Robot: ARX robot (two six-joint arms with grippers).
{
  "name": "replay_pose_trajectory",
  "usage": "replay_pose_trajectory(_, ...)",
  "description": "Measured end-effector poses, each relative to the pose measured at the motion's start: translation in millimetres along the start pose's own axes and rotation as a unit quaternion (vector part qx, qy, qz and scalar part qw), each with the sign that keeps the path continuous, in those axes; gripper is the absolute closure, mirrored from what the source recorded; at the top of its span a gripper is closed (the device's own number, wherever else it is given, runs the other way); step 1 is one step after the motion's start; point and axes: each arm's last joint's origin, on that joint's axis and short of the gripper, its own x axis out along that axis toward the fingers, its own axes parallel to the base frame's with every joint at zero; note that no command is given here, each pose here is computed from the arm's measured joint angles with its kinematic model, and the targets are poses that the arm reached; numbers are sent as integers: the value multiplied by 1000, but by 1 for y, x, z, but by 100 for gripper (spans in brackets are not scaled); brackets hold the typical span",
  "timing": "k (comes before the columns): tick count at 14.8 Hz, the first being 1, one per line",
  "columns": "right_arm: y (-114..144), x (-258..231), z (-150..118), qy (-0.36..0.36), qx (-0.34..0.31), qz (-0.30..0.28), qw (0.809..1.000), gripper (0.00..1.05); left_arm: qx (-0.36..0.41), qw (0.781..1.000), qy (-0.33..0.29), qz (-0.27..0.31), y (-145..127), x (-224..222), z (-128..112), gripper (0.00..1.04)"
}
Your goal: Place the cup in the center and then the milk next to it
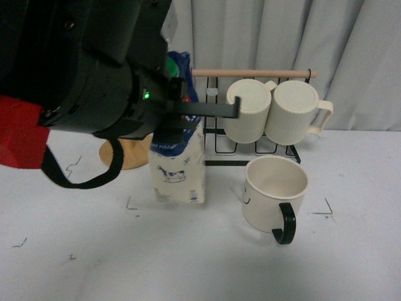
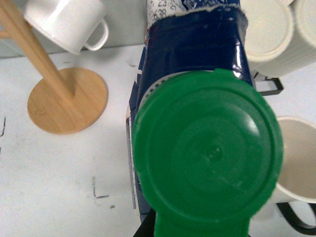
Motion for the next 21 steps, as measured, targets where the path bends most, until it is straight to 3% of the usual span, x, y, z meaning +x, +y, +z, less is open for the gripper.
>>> replay_pose_trajectory(3, 0, 0, 0, 0, 0, 0, 1000, 6, 11, 1000, -9, -12, -22, 5, 4, 102)
replay_pose_trajectory(6, 0, 0, 0, 0, 0, 0, 1000, 6, 32, 999, 23, -7, -35, 21, -19, 102)
replay_pose_trajectory(21, 0, 0, 0, 0, 0, 0, 1000, 6, 17, 1000, 23, 5, -47, 28, -32, 102)
